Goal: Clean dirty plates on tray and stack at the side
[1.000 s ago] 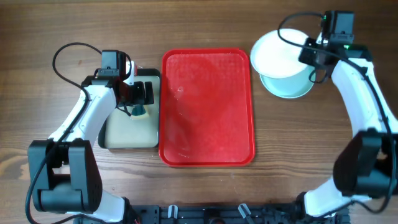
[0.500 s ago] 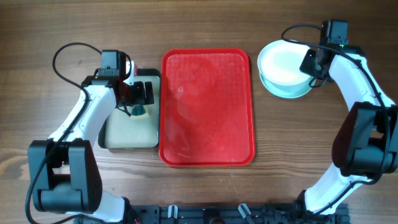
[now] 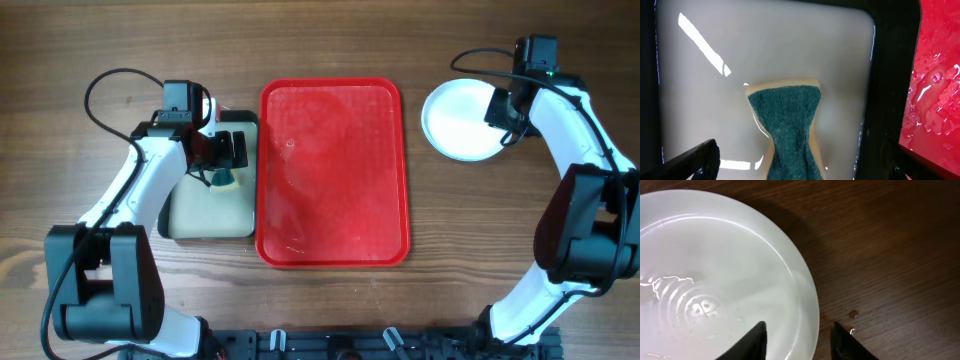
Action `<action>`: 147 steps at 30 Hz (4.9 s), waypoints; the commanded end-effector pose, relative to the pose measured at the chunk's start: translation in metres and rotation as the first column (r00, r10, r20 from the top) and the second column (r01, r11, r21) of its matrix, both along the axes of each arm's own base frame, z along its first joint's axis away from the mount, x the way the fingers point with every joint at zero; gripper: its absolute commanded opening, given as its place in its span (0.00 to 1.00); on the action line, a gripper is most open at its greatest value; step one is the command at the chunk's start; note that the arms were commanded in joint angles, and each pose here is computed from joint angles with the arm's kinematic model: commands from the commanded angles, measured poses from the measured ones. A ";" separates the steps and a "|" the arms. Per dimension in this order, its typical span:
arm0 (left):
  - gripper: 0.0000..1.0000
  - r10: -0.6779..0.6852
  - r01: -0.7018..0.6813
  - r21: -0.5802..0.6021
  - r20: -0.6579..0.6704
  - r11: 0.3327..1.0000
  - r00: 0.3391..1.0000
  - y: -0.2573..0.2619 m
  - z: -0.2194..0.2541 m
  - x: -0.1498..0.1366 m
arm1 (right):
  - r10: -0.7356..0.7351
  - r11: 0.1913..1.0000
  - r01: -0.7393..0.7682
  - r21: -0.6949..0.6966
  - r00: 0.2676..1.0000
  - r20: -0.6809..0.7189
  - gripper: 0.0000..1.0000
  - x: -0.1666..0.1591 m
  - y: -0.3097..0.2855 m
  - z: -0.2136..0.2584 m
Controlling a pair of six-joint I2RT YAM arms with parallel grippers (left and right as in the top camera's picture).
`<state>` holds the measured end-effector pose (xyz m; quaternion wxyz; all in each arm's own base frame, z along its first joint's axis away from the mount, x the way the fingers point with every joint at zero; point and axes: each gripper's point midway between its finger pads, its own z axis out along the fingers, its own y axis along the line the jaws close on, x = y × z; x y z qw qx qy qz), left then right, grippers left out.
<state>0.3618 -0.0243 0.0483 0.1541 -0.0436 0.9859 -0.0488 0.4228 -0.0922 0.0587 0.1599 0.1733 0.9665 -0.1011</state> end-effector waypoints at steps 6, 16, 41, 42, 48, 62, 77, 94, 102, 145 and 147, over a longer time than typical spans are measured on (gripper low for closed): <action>1.00 -0.010 0.010 -0.003 -0.001 1.000 1.000 -0.002 0.000 -0.002 | 0.265 0.814 -0.297 0.499 0.955 0.137 1.00 0.007 0.102 0.002; 1.00 -0.010 0.010 -0.003 -0.001 1.000 1.000 -0.002 0.000 -0.002 | 0.247 0.826 -0.321 0.462 0.945 0.215 0.99 0.028 0.098 0.008; 1.00 -0.010 0.010 -0.003 -0.001 1.000 1.000 -0.002 0.000 -0.002 | 0.481 0.762 -0.615 -0.202 0.328 0.813 1.00 -0.100 0.185 0.366; 1.00 -0.010 0.010 -0.003 -0.001 1.000 1.000 -0.002 0.000 -0.002 | 0.467 0.765 -0.599 -0.238 0.262 0.844 0.99 -0.126 0.180 0.391; 1.00 -0.010 0.010 -0.003 -0.001 1.000 1.000 -0.002 0.000 -0.002 | 0.459 0.769 -0.514 -0.379 0.032 0.888 1.00 -0.252 0.154 0.430; 1.00 -0.010 0.010 -0.003 -0.001 1.000 1.000 -0.002 0.000 -0.002 | 0.433 0.807 -0.283 -0.519 -0.314 0.845 1.00 -0.223 0.146 0.259; 1.00 -0.010 0.010 -0.003 -0.001 1.000 1.000 -0.002 0.000 -0.002 | 0.442 0.832 -0.458 -0.313 0.205 0.874 1.00 -0.178 0.137 0.110; 1.00 -0.010 0.010 -0.003 -0.001 1.000 1.000 -0.002 0.000 -0.002 | 0.442 0.832 -0.458 -0.313 0.205 0.873 0.99 -0.178 0.137 0.110; 1.00 -0.010 0.010 -0.003 -0.001 1.000 1.000 -0.002 0.000 -0.002 | 0.442 0.832 -0.458 -0.313 0.205 0.873 1.00 -0.178 0.137 0.110; 1.00 0.008 -0.016 0.011 0.496 1.000 0.868 0.006 0.183 -0.025 | 0.442 0.832 -0.459 -0.312 0.208 0.873 1.00 -0.178 0.137 0.109; 1.00 0.015 -0.029 0.013 0.607 1.000 0.794 0.009 0.224 -0.043 | 0.442 0.832 -0.459 -0.312 0.208 0.873 1.00 -0.178 0.137 0.109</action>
